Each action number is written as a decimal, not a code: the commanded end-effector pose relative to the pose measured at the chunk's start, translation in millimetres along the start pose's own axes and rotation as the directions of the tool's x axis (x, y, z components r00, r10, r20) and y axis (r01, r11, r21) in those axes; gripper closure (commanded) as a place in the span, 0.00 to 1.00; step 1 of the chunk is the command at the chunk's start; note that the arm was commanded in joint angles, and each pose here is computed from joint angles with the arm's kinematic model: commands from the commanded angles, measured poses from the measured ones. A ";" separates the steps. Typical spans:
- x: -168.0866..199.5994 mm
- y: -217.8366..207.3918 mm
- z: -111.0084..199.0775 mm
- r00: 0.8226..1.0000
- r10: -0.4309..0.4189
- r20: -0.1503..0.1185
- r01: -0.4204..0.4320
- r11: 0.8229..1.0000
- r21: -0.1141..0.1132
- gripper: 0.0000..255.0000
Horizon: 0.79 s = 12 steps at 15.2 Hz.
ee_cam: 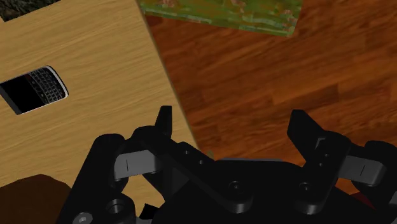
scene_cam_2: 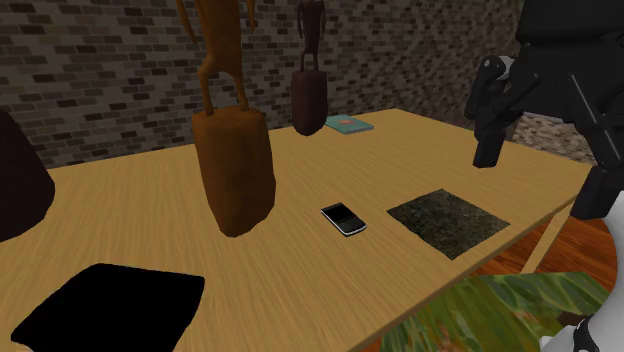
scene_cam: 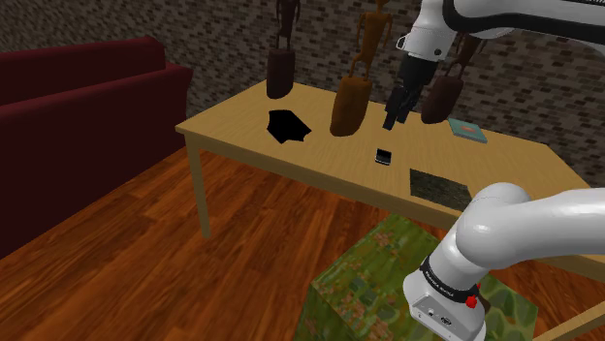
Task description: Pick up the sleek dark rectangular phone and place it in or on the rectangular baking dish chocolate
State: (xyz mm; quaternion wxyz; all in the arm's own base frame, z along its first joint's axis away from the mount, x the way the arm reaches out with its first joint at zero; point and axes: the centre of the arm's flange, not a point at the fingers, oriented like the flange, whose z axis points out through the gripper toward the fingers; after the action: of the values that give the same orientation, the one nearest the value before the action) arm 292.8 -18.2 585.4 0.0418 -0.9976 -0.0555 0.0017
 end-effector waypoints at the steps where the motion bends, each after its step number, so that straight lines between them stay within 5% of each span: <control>1: 0.0 0.0 0.0 1.000 0.000 0.000 0.000 1.000 0.000 0.00; 6: 33.4 45.0 33.0 0.984 0.178 -0.008 -0.178 0.984 -0.001 0.00; 12: 62.4 105.9 72.1 0.923 0.384 -0.019 -0.385 0.923 0.000 0.00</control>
State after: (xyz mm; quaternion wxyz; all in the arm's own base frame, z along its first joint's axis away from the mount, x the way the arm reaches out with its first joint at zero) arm 358.7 -99.2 512.8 0.0400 -0.9917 0.1225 0.0014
